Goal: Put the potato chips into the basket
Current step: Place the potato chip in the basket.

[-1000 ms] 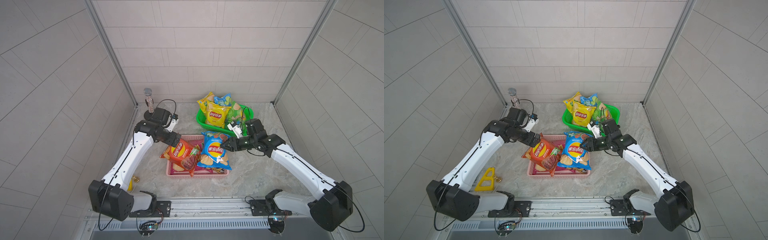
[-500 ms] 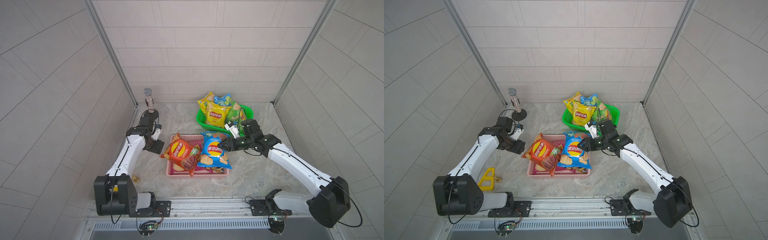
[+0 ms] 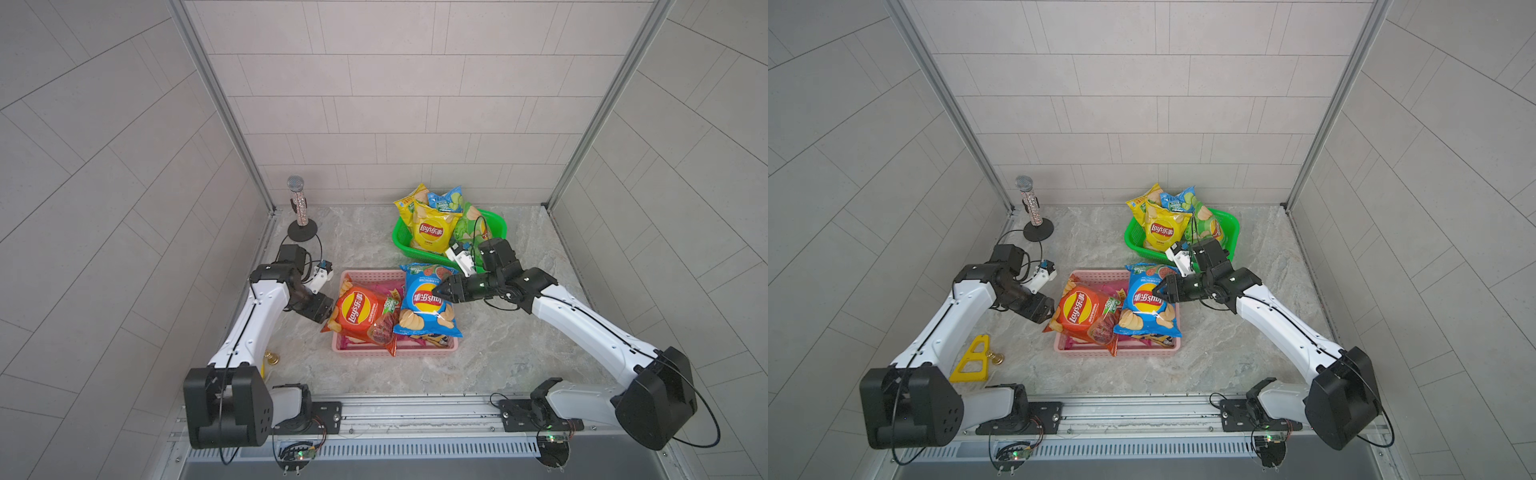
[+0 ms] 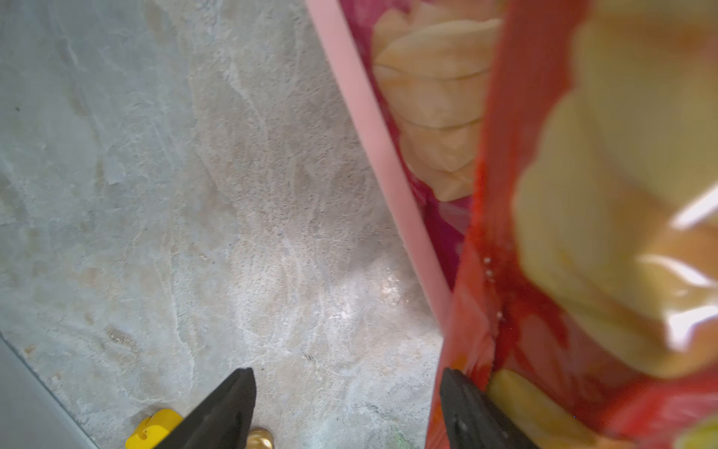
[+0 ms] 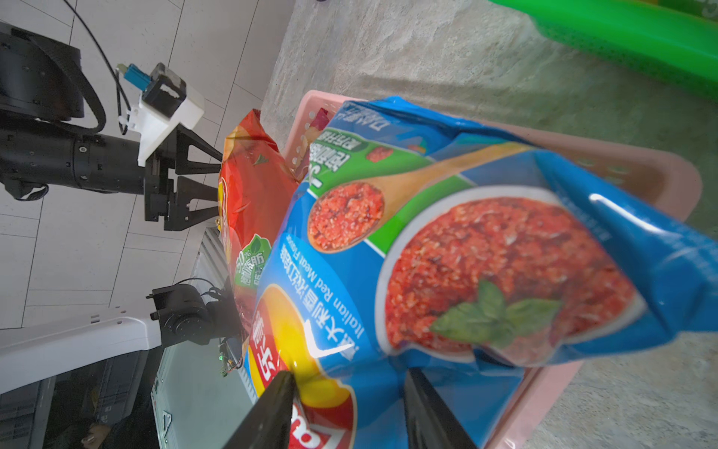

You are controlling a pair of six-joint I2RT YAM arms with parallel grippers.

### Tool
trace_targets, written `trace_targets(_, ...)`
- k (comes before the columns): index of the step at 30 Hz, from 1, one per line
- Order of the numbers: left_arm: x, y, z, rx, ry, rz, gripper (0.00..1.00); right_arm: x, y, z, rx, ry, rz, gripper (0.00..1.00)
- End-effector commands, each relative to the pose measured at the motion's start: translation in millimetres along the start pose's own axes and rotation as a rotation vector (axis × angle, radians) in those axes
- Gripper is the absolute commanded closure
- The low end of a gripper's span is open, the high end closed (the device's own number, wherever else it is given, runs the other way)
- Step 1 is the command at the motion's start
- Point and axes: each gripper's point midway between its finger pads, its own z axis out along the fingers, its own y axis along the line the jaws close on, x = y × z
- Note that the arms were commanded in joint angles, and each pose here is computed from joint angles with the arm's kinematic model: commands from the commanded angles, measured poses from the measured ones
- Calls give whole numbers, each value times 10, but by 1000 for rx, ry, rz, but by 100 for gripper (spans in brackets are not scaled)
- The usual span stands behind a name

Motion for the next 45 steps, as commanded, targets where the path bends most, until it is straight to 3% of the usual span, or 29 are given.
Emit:
trace_targets(1, 181, -307, -32, 126, 23, 78, 17, -90, 78, -15, -7, -19, -28, 49)
trace_targets(10, 306, -444, -25, 179, 57, 130, 15, -145, 109, 30, -20, 3, -50, 49)
trace_targets(18, 56, -111, -239, 1, 16, 96, 14, -135, 126, -60, -6, -7, -56, 49)
trace_targets(27, -281, 203, -495, -131, -83, -44, 14, -201, 84, -156, 24, -46, -37, 48)
trace_targets(35, -630, 20, -645, -7, -242, -136, 14, -242, 86, -238, 50, -83, -44, 46)
trace_targets(45, -720, -186, -457, 159, -307, -247, 14, -251, -9, -320, 114, -130, -40, 46)
